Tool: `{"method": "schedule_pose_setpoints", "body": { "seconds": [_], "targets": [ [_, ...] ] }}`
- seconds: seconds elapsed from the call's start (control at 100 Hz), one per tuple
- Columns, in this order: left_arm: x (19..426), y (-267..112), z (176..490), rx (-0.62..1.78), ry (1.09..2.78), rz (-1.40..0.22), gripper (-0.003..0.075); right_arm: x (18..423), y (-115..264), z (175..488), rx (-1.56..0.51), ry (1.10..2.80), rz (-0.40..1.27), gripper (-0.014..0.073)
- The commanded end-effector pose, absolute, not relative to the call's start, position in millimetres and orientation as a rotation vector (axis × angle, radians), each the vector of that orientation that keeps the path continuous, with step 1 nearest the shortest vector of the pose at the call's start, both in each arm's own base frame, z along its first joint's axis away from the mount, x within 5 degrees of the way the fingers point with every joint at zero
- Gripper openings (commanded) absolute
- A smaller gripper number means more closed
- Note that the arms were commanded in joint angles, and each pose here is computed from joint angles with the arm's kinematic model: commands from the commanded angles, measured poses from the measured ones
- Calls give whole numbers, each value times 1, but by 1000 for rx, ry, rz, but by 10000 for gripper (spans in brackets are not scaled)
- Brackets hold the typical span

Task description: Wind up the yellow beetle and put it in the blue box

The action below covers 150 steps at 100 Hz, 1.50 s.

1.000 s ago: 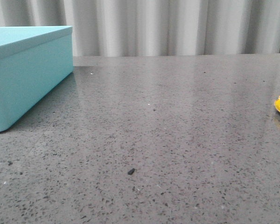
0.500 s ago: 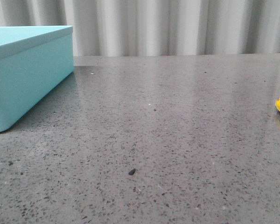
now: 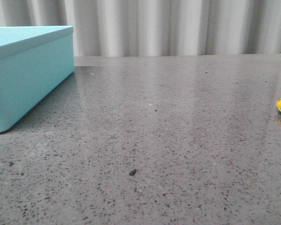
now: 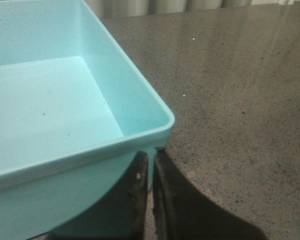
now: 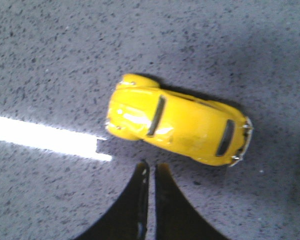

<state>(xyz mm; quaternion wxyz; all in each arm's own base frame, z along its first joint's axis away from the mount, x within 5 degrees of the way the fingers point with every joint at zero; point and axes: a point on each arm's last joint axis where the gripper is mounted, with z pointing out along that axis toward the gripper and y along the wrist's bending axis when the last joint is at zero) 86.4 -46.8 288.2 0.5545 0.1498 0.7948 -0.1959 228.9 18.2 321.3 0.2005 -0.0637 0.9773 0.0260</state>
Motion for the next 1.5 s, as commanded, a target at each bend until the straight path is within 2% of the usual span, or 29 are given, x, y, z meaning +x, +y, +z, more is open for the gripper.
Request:
{"method": "schedule_pose_setpoints", "body": {
  "seconds": [0.0,0.14,0.56,1.26,1.49],
  "targets": [
    [90,-47,297,326,1829,-465,-21,232,10,337,-119,2634,61,-41],
    [90,-47,297,324,1828,-463,-21,234,9,337,-83,2617,105,-41],
    [92,-45,300,292,1791,-455,-21,246,10,322,-79,2684,116,-41],
    [93,-44,303,254,1760,-464,-21,249,10,323,-74,2649,116,-41],
    [94,-44,304,252,1758,-463,-21,257,10,313,-73,2693,119,-41]
  ]
}}
